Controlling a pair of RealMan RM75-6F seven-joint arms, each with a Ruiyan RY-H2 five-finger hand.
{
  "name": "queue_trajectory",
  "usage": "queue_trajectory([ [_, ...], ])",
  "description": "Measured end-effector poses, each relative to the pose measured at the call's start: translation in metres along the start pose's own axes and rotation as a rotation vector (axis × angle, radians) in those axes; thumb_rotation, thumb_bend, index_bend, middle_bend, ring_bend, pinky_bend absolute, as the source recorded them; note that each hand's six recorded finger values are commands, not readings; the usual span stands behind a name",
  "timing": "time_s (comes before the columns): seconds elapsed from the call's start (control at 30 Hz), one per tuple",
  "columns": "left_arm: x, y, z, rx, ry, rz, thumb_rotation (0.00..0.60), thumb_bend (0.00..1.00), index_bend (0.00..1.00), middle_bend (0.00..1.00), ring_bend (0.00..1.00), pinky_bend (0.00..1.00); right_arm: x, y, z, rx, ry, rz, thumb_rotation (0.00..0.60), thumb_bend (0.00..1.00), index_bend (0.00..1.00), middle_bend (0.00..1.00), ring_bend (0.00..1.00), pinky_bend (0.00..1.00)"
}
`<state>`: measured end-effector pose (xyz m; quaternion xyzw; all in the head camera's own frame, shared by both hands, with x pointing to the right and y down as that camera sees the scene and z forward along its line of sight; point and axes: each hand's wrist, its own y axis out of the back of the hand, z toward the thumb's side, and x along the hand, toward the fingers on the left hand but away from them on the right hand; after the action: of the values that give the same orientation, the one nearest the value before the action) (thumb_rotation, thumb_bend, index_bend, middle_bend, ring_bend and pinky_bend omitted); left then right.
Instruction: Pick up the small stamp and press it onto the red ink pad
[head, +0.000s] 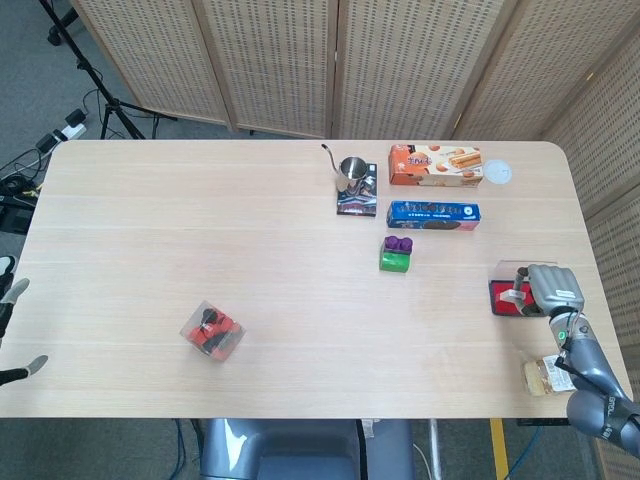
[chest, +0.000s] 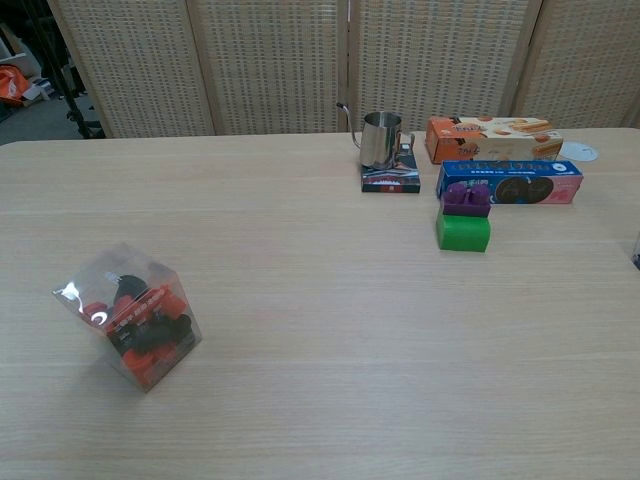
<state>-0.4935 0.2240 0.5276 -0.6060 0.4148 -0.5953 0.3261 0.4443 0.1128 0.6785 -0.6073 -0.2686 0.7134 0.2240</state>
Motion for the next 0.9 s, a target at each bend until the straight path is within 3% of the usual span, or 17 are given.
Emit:
queue_trajectory([
  [0.4,0.0,-0.002,0.001,0.004,0.004,-0.003,0.6,0.0,0.0,0.0,0.0,0.0,-0.014,-0.003,-0.024,-0.03,-0.062,0.025,0.6,0.52,0.55,1.0,1.0,1.0],
  [0.9,0.001,-0.004,0.002,0.009,0.007,-0.007,0.6,0.0,0.0,0.0,0.0,0.0,-0.019,-0.007,-0.027,-0.066,-0.06,0.034,0.6,0.52,0.55,1.0,1.0,1.0],
])
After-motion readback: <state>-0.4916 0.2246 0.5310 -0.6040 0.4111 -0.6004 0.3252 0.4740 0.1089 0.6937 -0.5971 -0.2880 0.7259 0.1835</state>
